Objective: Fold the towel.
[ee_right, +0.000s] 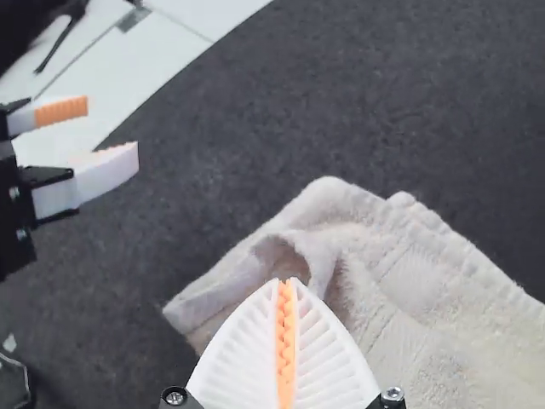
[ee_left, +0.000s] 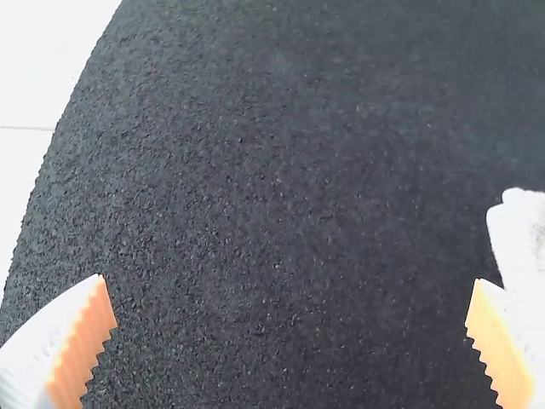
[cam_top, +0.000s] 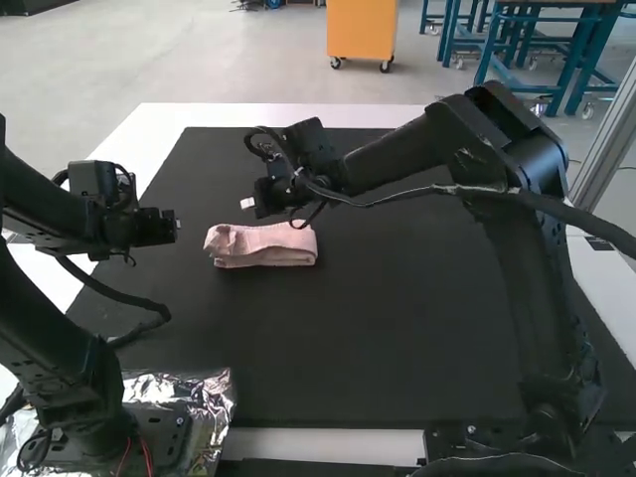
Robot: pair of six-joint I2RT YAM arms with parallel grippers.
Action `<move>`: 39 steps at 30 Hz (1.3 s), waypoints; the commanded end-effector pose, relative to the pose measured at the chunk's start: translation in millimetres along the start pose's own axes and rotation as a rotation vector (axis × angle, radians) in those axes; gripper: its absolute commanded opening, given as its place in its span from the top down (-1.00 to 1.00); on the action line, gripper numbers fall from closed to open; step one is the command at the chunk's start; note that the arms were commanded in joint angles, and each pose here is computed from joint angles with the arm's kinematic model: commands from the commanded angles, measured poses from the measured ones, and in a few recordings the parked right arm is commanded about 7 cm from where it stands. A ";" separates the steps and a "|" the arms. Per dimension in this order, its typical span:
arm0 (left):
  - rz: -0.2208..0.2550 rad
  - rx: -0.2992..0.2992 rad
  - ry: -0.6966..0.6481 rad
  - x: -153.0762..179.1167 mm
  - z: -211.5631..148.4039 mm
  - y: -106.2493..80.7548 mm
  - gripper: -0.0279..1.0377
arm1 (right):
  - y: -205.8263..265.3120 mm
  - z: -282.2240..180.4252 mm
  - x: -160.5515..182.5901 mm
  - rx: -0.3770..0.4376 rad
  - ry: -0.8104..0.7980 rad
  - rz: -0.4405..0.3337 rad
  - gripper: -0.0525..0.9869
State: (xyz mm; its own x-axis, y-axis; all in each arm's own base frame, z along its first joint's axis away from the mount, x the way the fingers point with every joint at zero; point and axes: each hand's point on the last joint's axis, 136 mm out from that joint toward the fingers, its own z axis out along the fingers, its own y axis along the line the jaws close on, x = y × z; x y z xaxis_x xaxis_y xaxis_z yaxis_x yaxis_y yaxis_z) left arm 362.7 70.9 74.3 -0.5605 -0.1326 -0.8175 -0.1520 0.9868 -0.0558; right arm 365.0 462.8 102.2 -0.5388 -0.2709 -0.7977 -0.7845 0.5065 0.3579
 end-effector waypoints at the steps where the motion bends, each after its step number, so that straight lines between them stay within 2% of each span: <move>1: 0.016 0.004 -0.059 -19.0 -8.1 -2.4 -0.87 | 3.1 6.5 10.3 -0.037 0.001 0.009 0.95; 11: 0.020 0.006 -0.078 -26.9 -17.5 -4.2 -0.87 | -19.3 34.5 26.1 -0.058 -0.056 0.060 0.95; 29: 0.021 0.006 -0.113 -39.2 -32.0 -5.6 -0.87 | -73.1 69.0 76.5 -0.003 0.006 0.115 0.94; 31: 0.023 0.006 -0.133 -47.7 -36.1 -6.0 -0.87 | -71.2 64.2 66.4 -0.008 -0.003 0.122 0.94; 35: 0.032 0.017 -0.183 -73.5 -46.9 -10.7 -0.87 | -51.0 26.9 -4.0 -0.021 -0.093 0.105 0.93; 36: 0.036 0.021 -0.192 -78.8 -49.8 -12.7 -0.87 | -46.7 14.9 -21.8 -0.022 -0.119 0.100 0.88; 39: 0.046 0.039 -0.225 -96.6 -59.5 -20.5 -0.87 | -33.6 -29.1 -75.3 -0.018 -0.191 0.101 0.45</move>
State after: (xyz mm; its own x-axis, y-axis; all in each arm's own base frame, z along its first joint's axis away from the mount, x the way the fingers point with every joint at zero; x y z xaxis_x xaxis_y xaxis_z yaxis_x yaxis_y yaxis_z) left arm 361.9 64.0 148.2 -0.4513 -0.0973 -0.8870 -0.1279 0.9908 -0.0436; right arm 398.1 457.7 50.1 -0.6443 -0.2013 -0.7378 -0.7070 0.5246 0.4743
